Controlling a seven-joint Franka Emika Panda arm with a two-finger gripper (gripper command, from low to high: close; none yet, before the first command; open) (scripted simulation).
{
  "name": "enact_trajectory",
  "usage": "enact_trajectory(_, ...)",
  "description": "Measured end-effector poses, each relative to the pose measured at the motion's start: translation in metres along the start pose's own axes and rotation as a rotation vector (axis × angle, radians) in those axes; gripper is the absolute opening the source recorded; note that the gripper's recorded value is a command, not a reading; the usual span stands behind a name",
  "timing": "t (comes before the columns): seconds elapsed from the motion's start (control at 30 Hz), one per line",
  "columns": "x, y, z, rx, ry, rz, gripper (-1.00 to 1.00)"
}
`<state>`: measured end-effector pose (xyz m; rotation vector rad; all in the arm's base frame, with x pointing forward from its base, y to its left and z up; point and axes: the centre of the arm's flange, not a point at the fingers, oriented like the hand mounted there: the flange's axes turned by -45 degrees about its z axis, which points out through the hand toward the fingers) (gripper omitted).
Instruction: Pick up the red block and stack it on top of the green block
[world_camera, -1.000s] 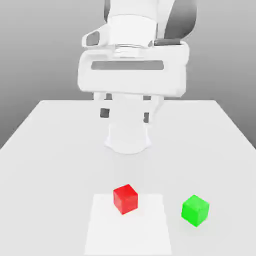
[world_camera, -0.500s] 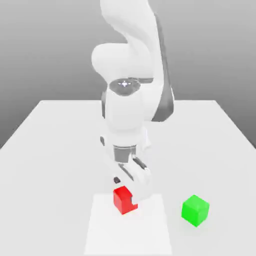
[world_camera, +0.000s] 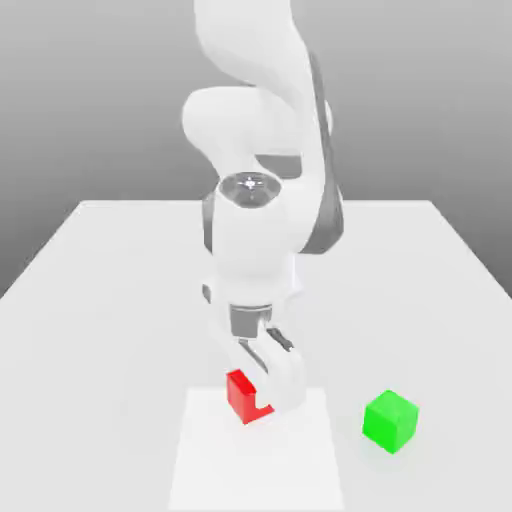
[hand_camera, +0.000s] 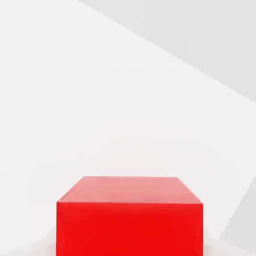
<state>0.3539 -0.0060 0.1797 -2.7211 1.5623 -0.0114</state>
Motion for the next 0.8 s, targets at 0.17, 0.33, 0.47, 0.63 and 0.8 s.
enact_trajectory(0.17,-0.004,0.002,-0.027,-0.005,-0.002,-0.011,-1.0)
enact_trajectory(0.33,-0.103,-0.082,-0.052,-0.005,-0.006,-0.392,-1.0)
enact_trajectory(0.47,-0.159,-0.114,-0.056,-0.002,-0.003,-0.566,-1.0)
enact_trajectory(0.63,-0.148,-0.115,-0.021,-0.002,-0.001,-0.541,-1.0)
enact_trajectory(0.8,-0.149,-0.113,-0.005,-0.003,-0.004,-0.543,1.0)
